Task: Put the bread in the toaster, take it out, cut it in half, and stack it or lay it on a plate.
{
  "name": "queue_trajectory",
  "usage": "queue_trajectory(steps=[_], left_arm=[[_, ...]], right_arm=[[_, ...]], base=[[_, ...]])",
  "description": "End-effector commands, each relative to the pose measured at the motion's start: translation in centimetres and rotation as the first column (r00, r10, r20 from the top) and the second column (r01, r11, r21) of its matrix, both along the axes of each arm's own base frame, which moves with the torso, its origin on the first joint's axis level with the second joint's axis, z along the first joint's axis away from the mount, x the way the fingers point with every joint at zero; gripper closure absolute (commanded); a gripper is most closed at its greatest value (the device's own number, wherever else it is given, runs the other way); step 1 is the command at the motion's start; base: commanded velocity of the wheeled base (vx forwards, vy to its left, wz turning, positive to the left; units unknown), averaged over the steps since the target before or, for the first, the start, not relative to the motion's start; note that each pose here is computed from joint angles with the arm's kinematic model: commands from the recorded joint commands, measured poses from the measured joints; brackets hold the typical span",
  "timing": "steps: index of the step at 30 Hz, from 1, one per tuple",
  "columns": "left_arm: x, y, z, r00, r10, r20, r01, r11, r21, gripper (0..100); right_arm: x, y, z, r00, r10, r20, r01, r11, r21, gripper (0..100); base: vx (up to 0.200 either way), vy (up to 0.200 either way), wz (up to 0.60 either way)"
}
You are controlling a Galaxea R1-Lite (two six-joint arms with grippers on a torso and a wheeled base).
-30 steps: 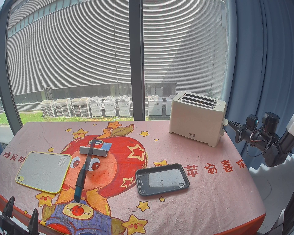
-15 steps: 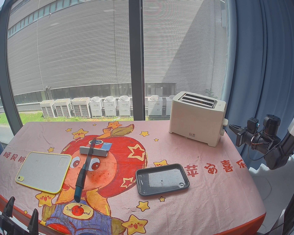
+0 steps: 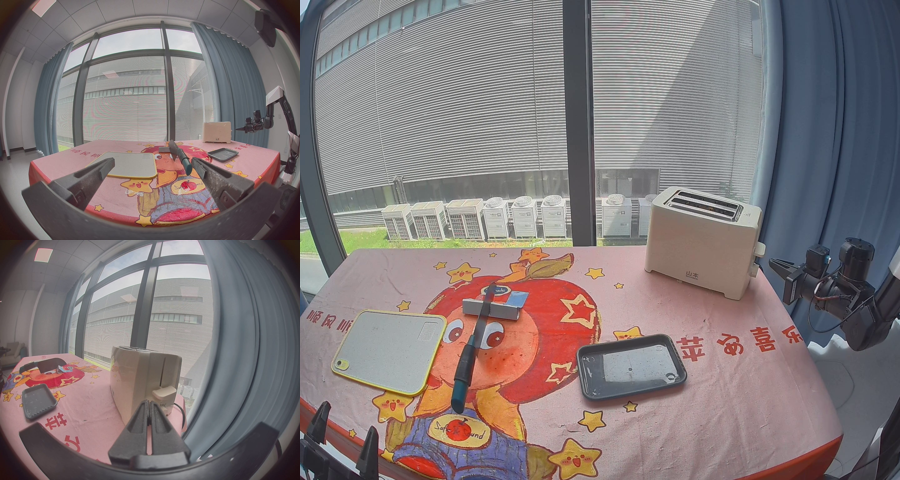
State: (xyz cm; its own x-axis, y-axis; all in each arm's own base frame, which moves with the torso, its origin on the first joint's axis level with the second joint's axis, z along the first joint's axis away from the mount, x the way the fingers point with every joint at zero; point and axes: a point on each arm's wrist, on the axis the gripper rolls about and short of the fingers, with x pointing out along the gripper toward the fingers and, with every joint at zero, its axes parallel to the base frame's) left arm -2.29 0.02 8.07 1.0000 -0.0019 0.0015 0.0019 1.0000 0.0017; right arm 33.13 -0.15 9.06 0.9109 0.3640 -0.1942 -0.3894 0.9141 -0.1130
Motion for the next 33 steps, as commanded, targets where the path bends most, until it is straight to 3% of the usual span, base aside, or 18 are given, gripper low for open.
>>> queue_trajectory(steps=[1, 7, 10, 26, 31, 33], left_arm=[[0.01, 0.00, -0.53, 1.000, 0.000, -0.001, 0.000, 1.000, 0.000, 0], [0.01, 0.00, -0.53, 1.000, 0.000, -0.001, 0.000, 1.000, 0.000, 0], [0.01, 0.00, -0.51, 1.000, 0.000, 0.000, 0.000, 1.000, 0.000, 0], [0.01, 0.00, -0.53, 1.000, 0.000, -0.001, 0.000, 1.000, 0.000, 0], [0.01, 0.00, -0.53, 1.000, 0.000, -0.001, 0.000, 1.000, 0.000, 0], [0.01, 0.00, -0.51, 1.000, 0.000, 0.000, 0.000, 1.000, 0.000, 0]], right_arm=[[-0.34, -0.12, -0.25, 1.000, -0.004, -0.013, 0.004, 1.000, 0.001, 100], [-0.74, 0.42, 0.34, 1.000, 0.026, -0.007, -0.026, 1.000, 0.006, 100], [-0.89, 0.72, 0.22, 0.997, 0.077, -0.009, -0.077, 0.997, 0.017, 100], [-0.94, 0.27, 0.33, 0.998, 0.062, -0.011, -0.061, 0.998, 0.024, 100], [-0.63, 0.25, 0.26, 0.999, 0.051, -0.016, -0.051, 0.998, 0.036, 100], [-0.17, 0.43, 0.58, 0.999, 0.049, -0.010, -0.048, 0.997, 0.065, 100]], base=[[0.000, 0.000, 0.00], [0.000, 0.000, 0.00], [0.000, 0.000, 0.00], [0.000, 0.000, 0.00], [0.000, 0.000, 0.00], [0.000, 0.000, 0.00]])
